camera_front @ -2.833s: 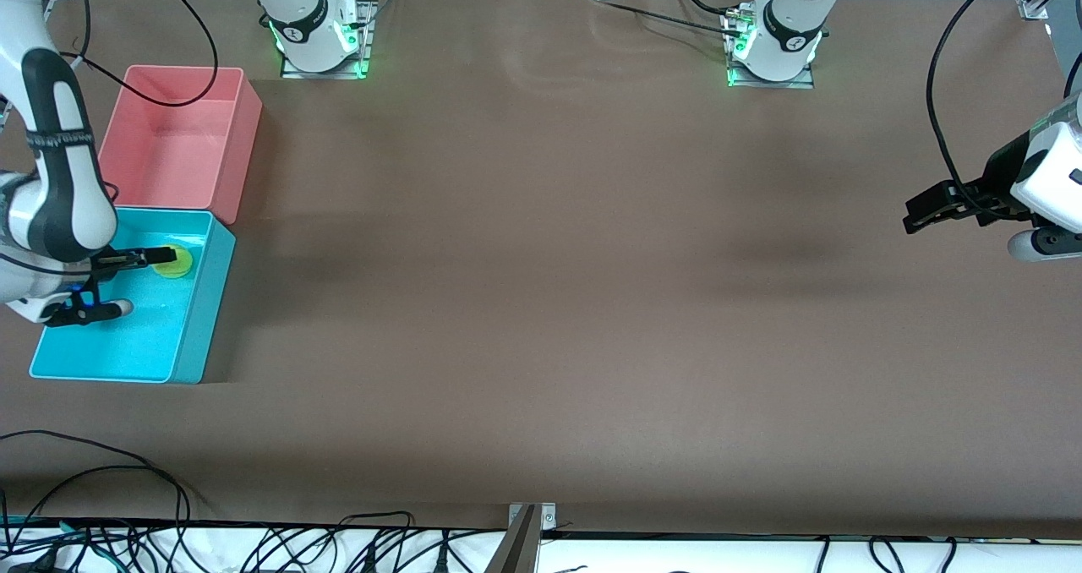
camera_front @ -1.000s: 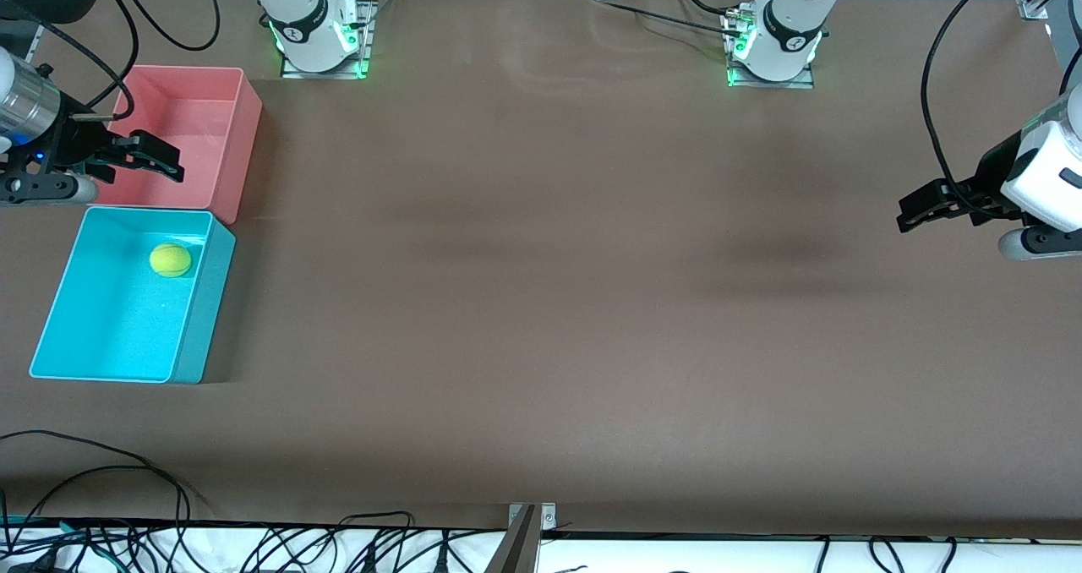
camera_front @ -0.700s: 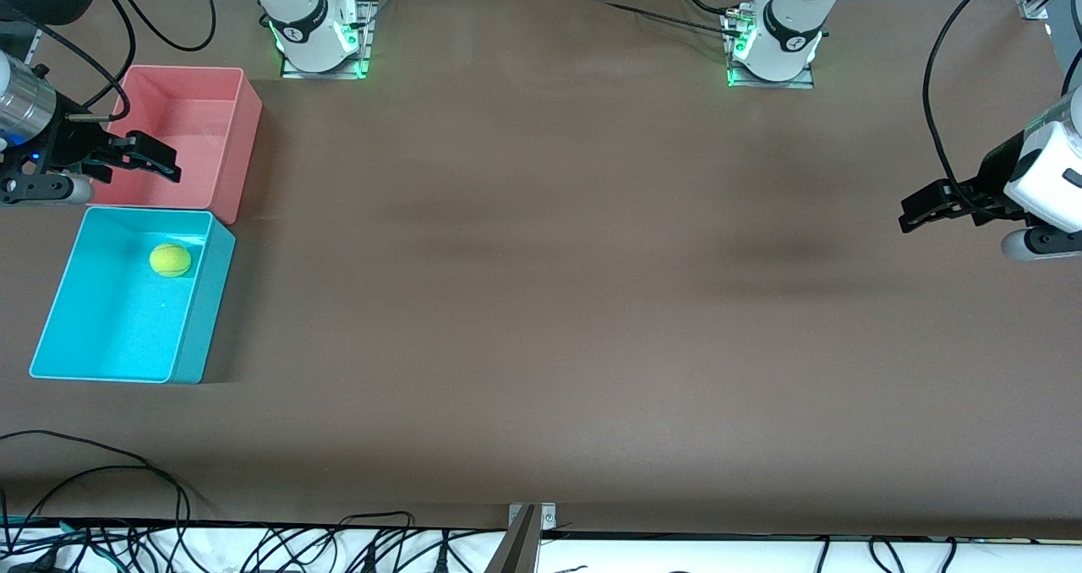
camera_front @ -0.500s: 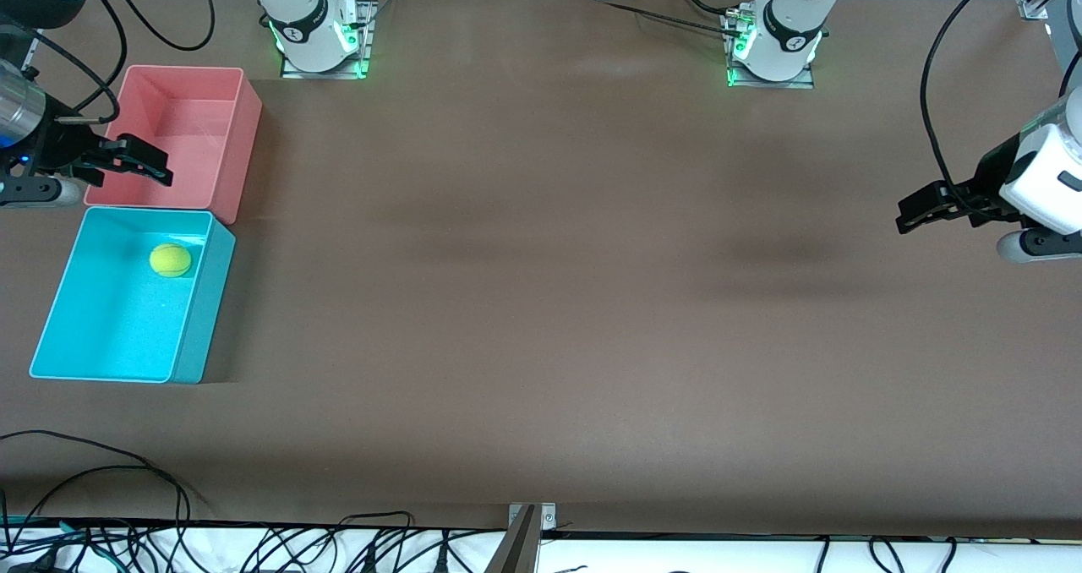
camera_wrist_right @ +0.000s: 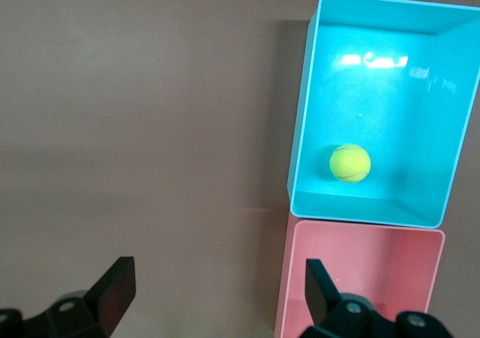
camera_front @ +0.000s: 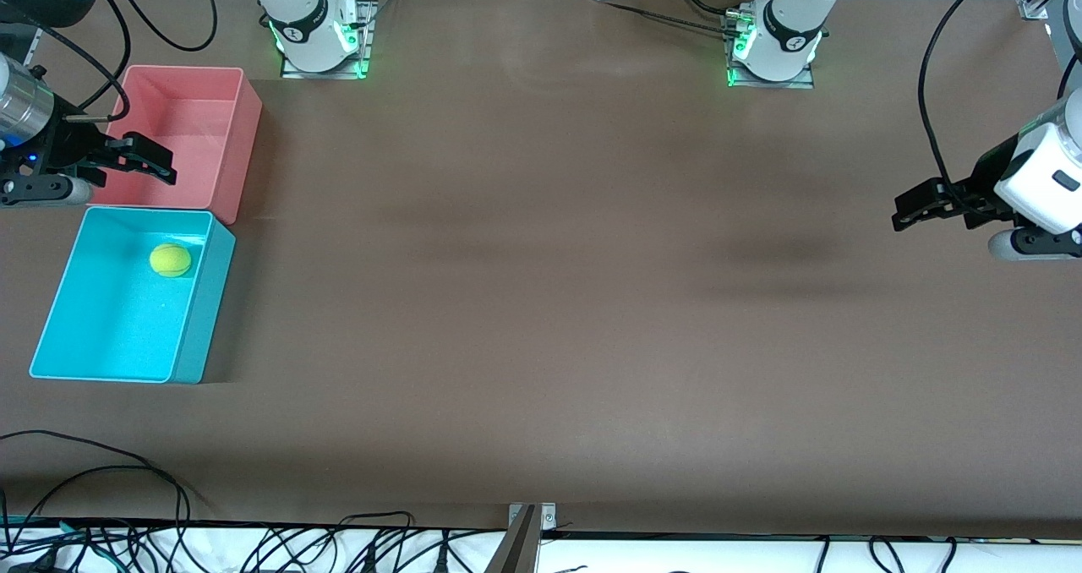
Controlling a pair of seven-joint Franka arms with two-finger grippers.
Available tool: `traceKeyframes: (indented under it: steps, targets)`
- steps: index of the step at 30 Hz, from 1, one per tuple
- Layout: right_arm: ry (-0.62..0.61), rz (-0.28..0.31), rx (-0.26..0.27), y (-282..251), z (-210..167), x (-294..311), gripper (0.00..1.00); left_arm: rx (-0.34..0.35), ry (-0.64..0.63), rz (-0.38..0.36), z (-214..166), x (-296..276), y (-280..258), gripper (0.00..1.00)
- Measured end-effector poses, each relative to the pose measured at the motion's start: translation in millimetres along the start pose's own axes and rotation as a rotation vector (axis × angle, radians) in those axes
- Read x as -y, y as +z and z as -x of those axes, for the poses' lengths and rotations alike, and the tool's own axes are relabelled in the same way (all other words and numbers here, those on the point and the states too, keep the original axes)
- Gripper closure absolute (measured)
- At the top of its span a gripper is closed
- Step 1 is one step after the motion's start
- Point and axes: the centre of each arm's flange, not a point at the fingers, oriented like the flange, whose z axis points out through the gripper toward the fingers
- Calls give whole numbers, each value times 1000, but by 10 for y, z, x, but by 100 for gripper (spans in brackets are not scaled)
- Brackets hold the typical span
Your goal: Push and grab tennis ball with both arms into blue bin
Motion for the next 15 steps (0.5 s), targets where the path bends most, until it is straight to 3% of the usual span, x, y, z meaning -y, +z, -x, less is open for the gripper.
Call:
traceKeyframes:
  steps: [11, 15]
  targets:
    - [13, -2, 0, 1, 4, -70, 0, -20, -2, 26, 113, 15, -188, 0]
    - [17, -3, 0, 2, 5, -93, 0, 8, 6, 24, 189, -22, -213, 0]
